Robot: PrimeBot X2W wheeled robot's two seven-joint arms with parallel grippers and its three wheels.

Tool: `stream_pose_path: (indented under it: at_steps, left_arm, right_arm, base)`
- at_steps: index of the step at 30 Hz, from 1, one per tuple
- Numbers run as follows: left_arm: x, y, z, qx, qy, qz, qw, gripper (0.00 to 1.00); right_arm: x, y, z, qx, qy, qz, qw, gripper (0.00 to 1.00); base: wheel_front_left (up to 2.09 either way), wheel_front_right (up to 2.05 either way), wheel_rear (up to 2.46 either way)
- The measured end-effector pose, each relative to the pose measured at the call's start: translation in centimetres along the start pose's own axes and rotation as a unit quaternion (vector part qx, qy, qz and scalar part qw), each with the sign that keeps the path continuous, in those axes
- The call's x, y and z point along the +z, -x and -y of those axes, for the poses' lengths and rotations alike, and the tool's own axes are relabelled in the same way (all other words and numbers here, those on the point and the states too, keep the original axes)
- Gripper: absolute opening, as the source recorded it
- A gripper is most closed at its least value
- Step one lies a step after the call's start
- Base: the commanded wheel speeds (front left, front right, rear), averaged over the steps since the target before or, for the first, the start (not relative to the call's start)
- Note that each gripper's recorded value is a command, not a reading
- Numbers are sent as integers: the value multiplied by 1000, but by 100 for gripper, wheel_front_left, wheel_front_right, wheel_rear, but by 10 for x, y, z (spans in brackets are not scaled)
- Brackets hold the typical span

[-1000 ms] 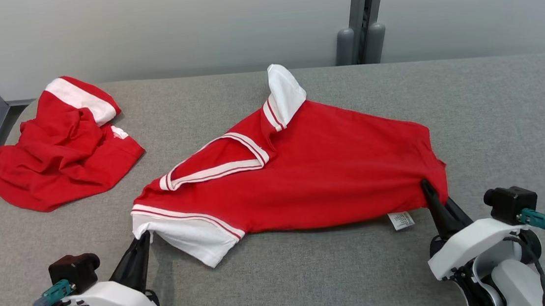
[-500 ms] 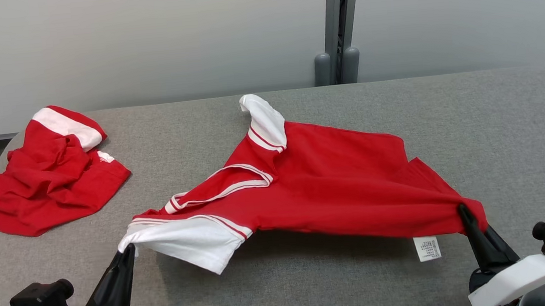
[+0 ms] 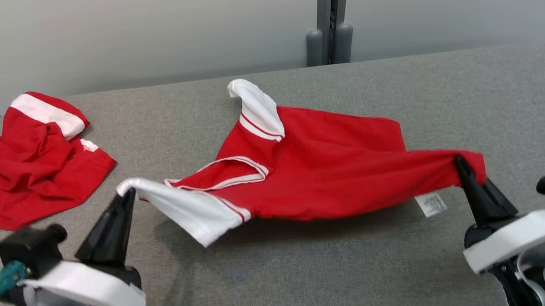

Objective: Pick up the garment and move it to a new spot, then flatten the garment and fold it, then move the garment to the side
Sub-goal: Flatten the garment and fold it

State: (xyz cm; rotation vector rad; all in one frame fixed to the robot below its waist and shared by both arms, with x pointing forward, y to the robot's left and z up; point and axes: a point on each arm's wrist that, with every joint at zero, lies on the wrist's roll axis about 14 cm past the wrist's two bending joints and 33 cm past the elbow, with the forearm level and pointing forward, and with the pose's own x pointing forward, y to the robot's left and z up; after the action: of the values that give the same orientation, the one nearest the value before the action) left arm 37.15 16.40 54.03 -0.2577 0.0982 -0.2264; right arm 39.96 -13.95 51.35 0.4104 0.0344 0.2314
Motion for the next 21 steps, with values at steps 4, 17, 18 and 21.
stream_pose_path:
  at_steps: [4, 17, 18, 21]
  left_arm:
    - [23, -39, -1, -28, -20, 24, 999, 0]
    - [81, -195, -47, -31, -116, 22, 993, 0]
    - [87, -205, -50, -28, -125, 25, 991, 0]
    - [103, -235, -54, -28, -148, 34, 988, 0]
  right_arm:
    - [13, -32, -4, 19, 10, 6, 1000, 0]
    - [48, -177, 16, 40, 60, -24, 997, 0]
    - [50, -187, 18, 41, 69, -28, 996, 0]
    - [60, -217, 20, 47, 88, -27, 995, 0]
  base:
    - [0, 0, 0]
    - [0, 0, 0]
    - [0, 0, 0]
    - [0, 0, 0]
